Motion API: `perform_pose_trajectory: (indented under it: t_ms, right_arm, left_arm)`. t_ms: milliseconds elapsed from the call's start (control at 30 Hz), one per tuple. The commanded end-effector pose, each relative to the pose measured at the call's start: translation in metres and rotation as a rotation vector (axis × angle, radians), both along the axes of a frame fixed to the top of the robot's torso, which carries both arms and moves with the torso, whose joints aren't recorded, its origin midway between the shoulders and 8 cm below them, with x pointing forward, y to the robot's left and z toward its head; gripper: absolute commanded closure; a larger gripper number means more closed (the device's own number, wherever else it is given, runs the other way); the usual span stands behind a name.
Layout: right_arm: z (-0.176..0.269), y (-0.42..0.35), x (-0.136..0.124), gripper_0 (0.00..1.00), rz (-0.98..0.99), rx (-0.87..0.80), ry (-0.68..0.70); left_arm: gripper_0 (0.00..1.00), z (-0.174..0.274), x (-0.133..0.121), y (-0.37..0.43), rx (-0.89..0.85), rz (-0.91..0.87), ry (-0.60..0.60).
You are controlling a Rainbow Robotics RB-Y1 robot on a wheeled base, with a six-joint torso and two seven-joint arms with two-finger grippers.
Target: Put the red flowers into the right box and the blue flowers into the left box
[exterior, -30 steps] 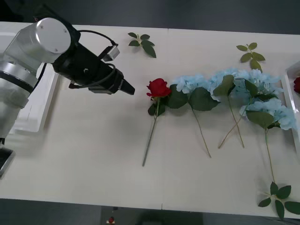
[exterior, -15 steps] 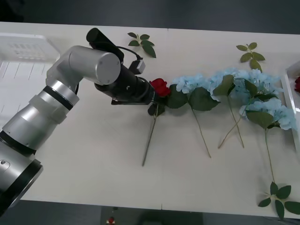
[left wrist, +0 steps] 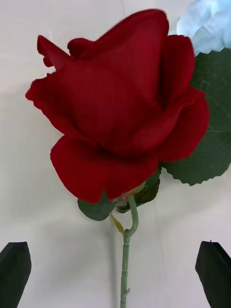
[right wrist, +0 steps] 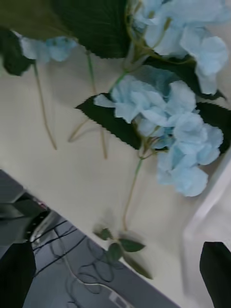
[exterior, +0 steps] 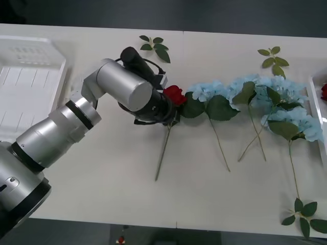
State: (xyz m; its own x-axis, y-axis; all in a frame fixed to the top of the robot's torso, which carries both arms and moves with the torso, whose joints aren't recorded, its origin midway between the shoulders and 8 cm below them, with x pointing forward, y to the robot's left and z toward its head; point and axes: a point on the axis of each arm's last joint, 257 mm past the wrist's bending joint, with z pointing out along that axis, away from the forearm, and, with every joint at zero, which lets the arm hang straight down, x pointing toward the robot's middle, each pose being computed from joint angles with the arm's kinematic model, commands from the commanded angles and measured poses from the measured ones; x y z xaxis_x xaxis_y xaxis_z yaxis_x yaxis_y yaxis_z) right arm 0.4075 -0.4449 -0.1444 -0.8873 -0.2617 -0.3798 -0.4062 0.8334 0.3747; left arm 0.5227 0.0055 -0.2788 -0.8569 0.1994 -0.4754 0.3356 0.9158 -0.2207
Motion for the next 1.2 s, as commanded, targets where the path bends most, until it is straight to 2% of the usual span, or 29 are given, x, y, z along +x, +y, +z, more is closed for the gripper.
perform_pose_trajectory:
  t_ms: [33, 167, 300, 400, 500, 567, 867, 933, 967, 1200]
  right_arm:
    - [0.032, 0.023, -0.004, 0.00, 0.073, 0.056, -0.023]
    - [0.055, 0.075, -0.019, 0.00, 0.162, 0.255, -0.023]
    - [0.062, 0.107, -0.030, 0.00, 0.249, 0.365, -0.047]
    - [0.056, 0.118, -0.029, 0.00, 0.374, 0.339, -0.143]
    - [0.048, 0.120, -0.020, 0.00, 0.567, 0.247, -0.333]
    - [0.044, 0.120, -0.015, 0.00, 0.638, 0.211, -0.408]
    - [0.034, 0.137, 0.001, 0.00, 0.605, 0.237, -0.446]
    - [0.029, 0.140, 0.004, 0.00, 0.598, 0.241, -0.447]
    - [0.026, 0.142, 0.005, 0.00, 0.595, 0.244, -0.445]
    - [-0.008, 0.160, 0.000, 0.00, 0.581, 0.280, -0.387]
  left_arm:
    - [0.00, 0.032, 0.012, -0.026, -0.025, 0.002, -0.072]
    - [0.00, 0.026, 0.014, -0.035, -0.032, 0.012, -0.071]
    - [0.00, 0.016, 0.026, -0.036, -0.015, 0.021, -0.098]
    - [0.00, 0.008, 0.035, -0.035, -0.004, 0.027, -0.126]
    - [0.00, 0.002, 0.040, -0.031, 0.015, 0.034, -0.140]
    - [0.00, 0.000, 0.041, -0.029, 0.030, 0.033, -0.147]
    - [0.01, -0.014, 0.040, -0.021, 0.103, 0.016, -0.171]
    - [0.82, -0.015, 0.040, -0.020, 0.113, 0.011, -0.179]
    - [1.00, -0.014, 0.040, -0.020, 0.115, 0.009, -0.180]
    - [1.00, -0.015, 0.040, -0.023, 0.118, -0.009, -0.192]
